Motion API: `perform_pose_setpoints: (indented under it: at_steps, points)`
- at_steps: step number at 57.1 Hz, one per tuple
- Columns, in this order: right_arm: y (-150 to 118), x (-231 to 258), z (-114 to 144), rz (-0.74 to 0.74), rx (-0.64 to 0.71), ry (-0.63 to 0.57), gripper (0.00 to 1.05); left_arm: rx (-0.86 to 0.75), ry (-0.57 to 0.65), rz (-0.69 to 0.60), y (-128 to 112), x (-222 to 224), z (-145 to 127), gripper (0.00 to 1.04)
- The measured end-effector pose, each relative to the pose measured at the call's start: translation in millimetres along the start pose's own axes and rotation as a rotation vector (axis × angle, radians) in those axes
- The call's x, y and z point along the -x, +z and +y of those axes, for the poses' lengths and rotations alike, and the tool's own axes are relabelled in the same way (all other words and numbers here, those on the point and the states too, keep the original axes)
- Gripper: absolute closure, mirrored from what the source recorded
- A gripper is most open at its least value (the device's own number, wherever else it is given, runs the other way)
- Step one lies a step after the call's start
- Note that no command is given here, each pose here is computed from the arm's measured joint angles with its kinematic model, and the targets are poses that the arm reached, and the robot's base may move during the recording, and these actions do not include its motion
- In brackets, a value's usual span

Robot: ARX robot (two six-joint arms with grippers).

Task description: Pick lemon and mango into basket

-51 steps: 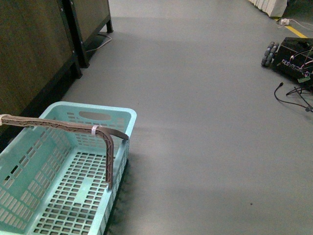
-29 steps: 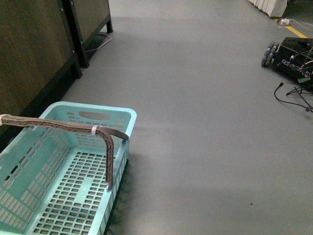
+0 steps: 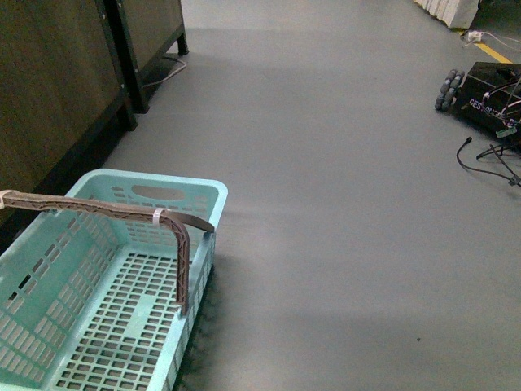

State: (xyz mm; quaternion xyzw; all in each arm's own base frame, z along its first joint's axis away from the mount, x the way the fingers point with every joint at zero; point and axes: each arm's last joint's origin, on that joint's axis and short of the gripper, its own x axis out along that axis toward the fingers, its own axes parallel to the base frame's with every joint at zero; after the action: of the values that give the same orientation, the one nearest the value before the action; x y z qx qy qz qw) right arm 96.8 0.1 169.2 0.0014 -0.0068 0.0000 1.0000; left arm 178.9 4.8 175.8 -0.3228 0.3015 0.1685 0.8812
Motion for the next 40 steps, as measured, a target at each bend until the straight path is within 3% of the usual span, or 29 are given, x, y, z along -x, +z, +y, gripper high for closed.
perform_pose_setpoints:
  at_steps: [16, 40]
  points:
    - [0, 0, 0, 0.000, 0.000, 0.000, 0.09, 0.147, 0.019, -0.028, 18, -83, -28, 0.07]
    - [0, 0, 0, 0.000, 0.000, 0.000, 0.09, 0.431, 0.099, 0.023, -2, -188, -51, 0.07]
